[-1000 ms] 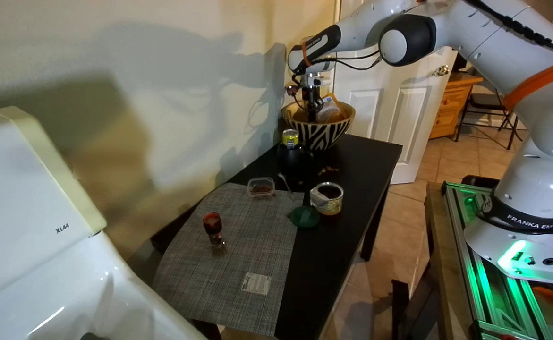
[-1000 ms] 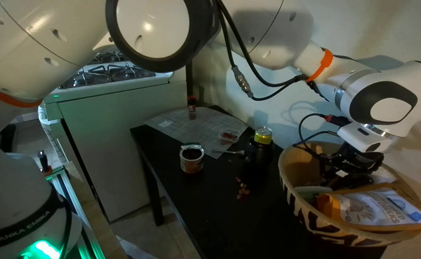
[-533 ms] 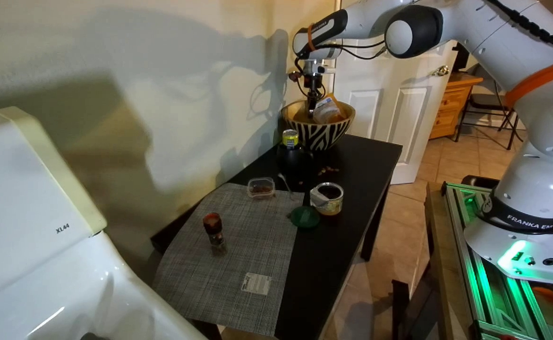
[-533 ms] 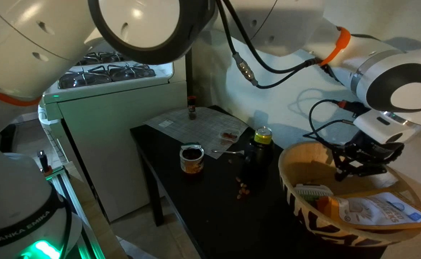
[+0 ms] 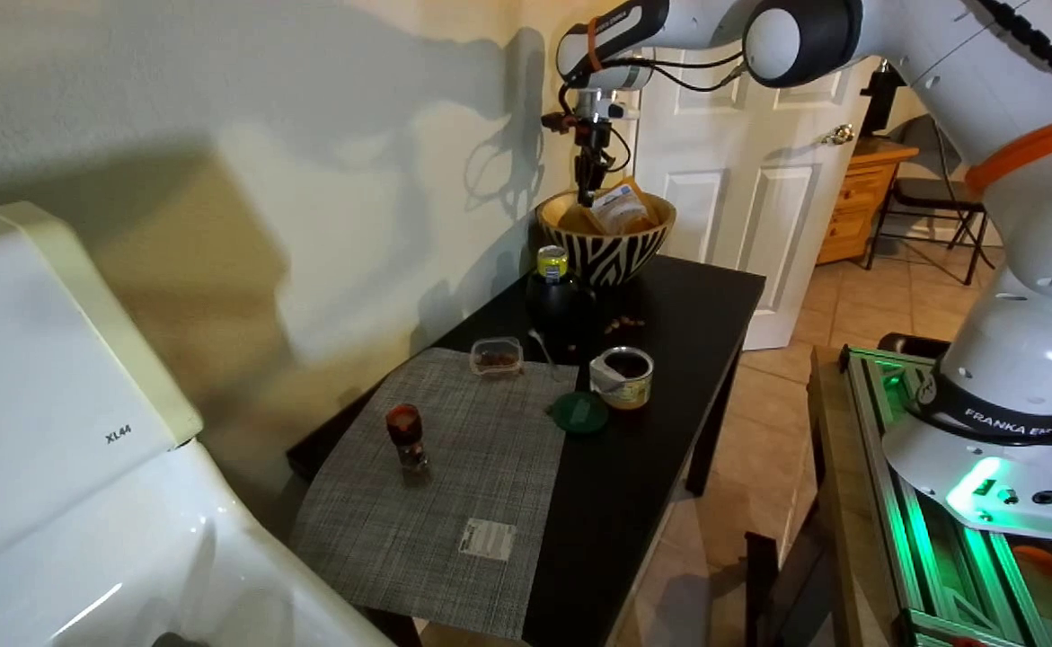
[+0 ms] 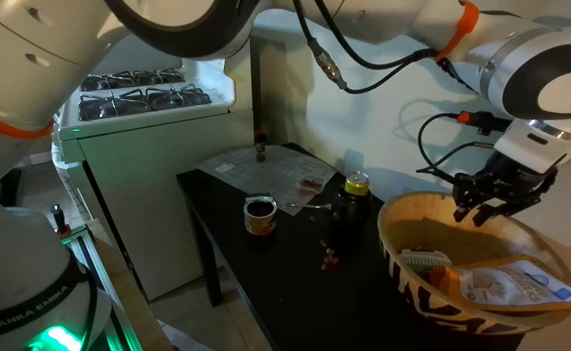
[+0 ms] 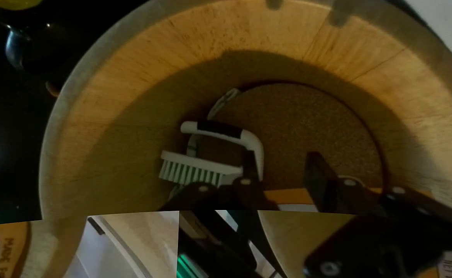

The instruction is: Remove the brush from the bowl

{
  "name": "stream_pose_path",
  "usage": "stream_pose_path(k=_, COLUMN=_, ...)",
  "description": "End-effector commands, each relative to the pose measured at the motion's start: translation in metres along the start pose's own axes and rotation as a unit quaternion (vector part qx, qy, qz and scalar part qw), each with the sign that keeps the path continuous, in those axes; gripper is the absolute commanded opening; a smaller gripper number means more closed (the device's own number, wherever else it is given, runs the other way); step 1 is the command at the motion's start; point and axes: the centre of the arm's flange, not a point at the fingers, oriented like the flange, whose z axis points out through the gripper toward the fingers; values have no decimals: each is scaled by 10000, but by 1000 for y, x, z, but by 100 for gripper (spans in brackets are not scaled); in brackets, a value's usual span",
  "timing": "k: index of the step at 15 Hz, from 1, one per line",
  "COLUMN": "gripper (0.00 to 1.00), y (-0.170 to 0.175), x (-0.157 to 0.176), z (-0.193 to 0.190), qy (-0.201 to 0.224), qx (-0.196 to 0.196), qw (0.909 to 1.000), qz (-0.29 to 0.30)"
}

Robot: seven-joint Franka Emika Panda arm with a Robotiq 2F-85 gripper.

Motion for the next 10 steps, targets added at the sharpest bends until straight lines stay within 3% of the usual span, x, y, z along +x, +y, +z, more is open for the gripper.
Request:
stream_pose_path(k=1, gripper=71, y=21, x=10, z=24, qy=527, qx=143, qw=9959, qz=-727)
stream_pose_path(k=5, gripper=100, y=39, x=11, z=54, qy=869, qx=-89, qw=9791, qz=-1838)
stream_pose_path(k=7, gripper=100, y=49, x=2, z=58, qy=661, qx=-36, qw=9732, qz=-2204)
stream_pose_path(k=8, gripper=99, y=17, x=-1, z=60, qy=762, qx=-72, qw=9797, qz=-1854)
stream_pose_path(k=10, gripper=100, y=24, x=-8, z=64, qy=727, qx=-60, qw=9756, qz=-2073)
